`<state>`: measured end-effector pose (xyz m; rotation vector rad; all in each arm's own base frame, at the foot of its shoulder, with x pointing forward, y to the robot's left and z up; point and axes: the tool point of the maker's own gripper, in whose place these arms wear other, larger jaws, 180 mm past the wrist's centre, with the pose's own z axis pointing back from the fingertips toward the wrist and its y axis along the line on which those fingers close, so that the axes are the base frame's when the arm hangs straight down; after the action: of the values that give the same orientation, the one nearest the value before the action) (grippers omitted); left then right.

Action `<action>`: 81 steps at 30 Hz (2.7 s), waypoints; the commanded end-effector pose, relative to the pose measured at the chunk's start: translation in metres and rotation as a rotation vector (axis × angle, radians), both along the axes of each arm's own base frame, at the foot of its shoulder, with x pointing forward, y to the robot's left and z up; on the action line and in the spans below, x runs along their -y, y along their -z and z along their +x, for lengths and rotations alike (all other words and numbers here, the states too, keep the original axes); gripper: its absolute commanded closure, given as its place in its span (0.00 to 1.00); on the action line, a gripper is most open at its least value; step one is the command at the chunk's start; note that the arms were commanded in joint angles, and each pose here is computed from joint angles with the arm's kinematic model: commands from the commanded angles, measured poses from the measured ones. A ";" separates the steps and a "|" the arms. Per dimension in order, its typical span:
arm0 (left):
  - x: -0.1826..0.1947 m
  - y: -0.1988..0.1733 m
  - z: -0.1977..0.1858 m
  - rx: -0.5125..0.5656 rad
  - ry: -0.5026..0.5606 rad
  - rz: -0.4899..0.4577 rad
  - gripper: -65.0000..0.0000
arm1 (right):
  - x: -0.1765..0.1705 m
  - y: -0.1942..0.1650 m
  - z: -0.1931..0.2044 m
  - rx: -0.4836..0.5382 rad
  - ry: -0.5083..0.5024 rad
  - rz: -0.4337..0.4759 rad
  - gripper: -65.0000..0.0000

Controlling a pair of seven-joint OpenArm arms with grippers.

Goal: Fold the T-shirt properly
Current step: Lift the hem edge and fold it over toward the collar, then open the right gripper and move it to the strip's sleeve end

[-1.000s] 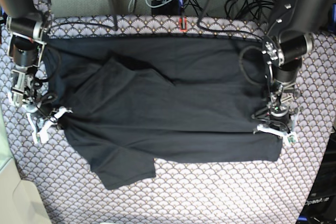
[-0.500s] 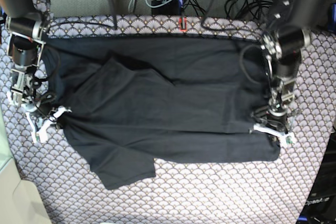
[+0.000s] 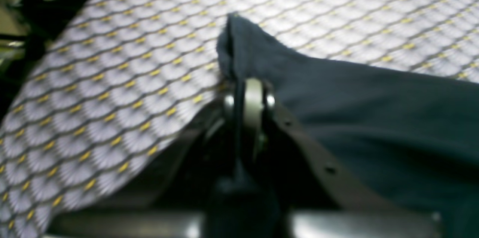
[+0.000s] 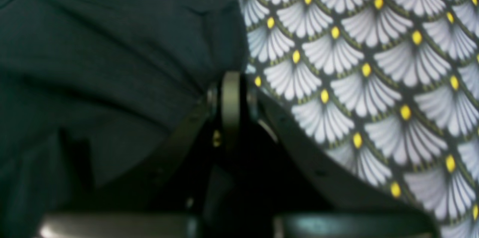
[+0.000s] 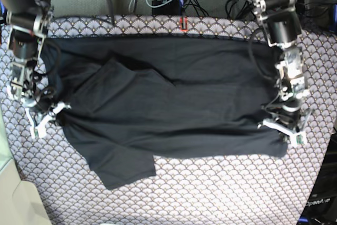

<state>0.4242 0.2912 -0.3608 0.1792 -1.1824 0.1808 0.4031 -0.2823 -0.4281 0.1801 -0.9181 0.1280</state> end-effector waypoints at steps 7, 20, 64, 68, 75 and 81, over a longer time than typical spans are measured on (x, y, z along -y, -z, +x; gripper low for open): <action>-0.007 -0.035 -0.009 0.083 0.003 0.064 1.00 | -0.008 -0.031 -0.031 0.084 -0.110 -0.171 1.00; -0.029 -0.041 -0.036 0.096 -0.053 0.091 1.00 | -0.007 -0.091 -0.061 0.196 -0.137 -0.334 1.00; -0.028 -0.035 -0.073 0.075 -0.059 0.120 1.00 | 0.064 -0.090 -0.124 0.137 0.134 -0.470 1.00; -0.027 -0.035 -0.072 0.075 -0.058 0.120 1.00 | 0.063 -0.098 -0.114 0.164 0.139 -0.467 1.00; -0.022 -0.031 -0.073 0.075 -0.062 0.100 1.00 | 0.081 -0.101 -0.112 0.125 0.259 -0.442 1.00; -0.021 -0.030 -0.073 0.073 -0.060 0.099 1.00 | 0.080 -0.112 -0.107 0.140 0.256 -0.460 1.00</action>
<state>0.3440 0.3075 -0.3478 0.2795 -1.2047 0.1894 0.2909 -0.3570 -0.3330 -0.3504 -0.9705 0.1023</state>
